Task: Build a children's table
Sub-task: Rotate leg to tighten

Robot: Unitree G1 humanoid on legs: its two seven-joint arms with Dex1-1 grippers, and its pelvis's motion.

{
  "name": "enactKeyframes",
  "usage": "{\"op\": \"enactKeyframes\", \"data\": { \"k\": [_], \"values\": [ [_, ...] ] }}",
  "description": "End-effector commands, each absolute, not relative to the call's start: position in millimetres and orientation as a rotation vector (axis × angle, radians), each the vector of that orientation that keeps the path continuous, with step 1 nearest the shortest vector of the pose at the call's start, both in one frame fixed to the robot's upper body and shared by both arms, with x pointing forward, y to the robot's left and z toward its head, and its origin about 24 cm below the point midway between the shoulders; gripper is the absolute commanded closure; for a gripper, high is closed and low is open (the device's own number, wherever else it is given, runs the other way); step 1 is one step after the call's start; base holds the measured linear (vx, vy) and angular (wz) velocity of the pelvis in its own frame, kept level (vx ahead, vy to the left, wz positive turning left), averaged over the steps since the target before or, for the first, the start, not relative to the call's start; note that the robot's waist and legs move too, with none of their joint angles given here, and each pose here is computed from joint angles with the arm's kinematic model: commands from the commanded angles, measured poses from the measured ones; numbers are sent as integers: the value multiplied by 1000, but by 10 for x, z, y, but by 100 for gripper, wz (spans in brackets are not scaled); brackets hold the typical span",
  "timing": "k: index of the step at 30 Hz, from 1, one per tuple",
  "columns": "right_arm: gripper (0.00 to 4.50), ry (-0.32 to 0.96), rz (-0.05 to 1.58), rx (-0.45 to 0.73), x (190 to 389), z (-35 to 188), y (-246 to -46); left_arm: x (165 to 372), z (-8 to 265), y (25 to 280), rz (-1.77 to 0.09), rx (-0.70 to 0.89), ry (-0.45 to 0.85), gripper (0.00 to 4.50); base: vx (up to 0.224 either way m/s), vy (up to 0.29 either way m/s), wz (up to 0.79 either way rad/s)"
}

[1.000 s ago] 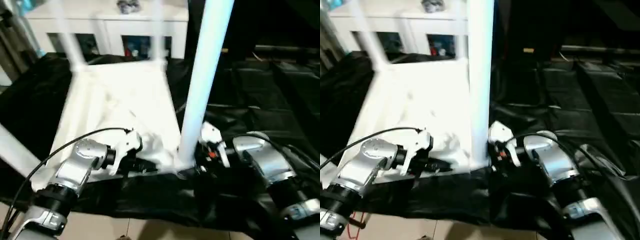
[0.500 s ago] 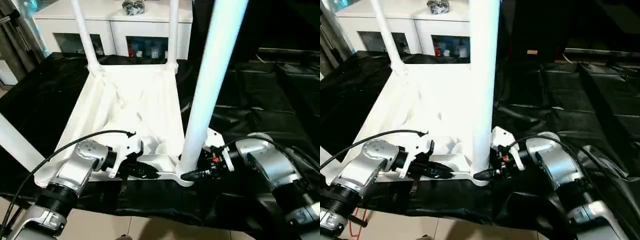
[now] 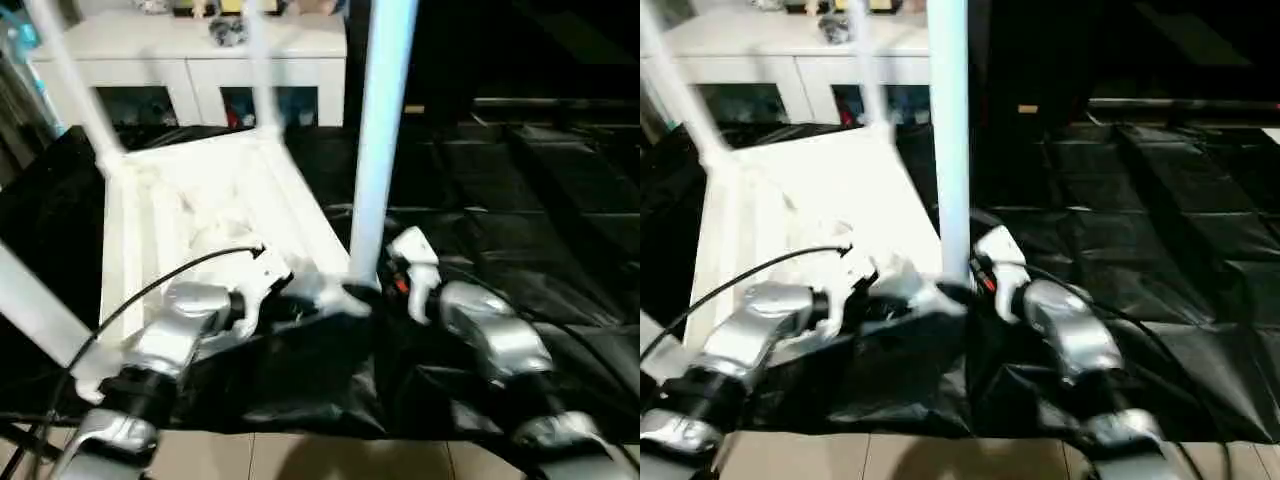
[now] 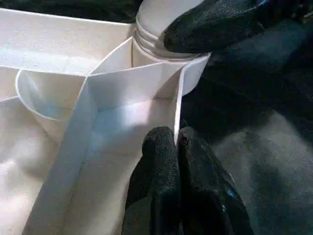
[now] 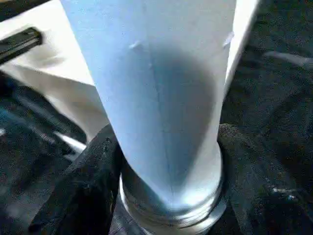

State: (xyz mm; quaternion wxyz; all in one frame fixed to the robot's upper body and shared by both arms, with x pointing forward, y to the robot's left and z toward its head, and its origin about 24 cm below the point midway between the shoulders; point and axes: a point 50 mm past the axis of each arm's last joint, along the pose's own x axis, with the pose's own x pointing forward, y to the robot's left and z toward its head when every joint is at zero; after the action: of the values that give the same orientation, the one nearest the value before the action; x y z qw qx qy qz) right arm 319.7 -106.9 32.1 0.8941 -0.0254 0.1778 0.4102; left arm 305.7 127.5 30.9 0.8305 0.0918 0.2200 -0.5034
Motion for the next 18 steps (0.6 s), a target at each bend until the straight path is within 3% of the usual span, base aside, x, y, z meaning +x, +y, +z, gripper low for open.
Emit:
{"op": "enactKeyframes", "data": {
  "k": [1, 3, 5, 7, 10, 18],
  "values": [
    [189, 465, 954, -64, 3051, 121, -696, 3097, 405, 968, -1094, 168, 395, 450, 0, 0, 0],
    [189, 437, 967, -63, 3056, 147, -590, 3080, 415, 895, -1102, 169, 387, 450, 0, 0, 0],
    [119, 419, 980, -33, 3070, 187, -559, 3058, 432, 858, -1128, 165, 374, 450, 0, 0, 0],
    [117, 413, 996, -16, 3082, 218, -568, 3042, 439, 852, -1148, 167, 368, 450, 0, 0, 0],
    [72, 402, 1064, -57, 3100, 305, -686, 2971, 444, 908, -1224, 173, 361, 450, 0, 0, 0],
    [72, 376, 1448, -198, 2920, 508, -1051, 2861, 445, 1118, -1365, 209, 405, 450, 26, -3, 2]
  ]
}}
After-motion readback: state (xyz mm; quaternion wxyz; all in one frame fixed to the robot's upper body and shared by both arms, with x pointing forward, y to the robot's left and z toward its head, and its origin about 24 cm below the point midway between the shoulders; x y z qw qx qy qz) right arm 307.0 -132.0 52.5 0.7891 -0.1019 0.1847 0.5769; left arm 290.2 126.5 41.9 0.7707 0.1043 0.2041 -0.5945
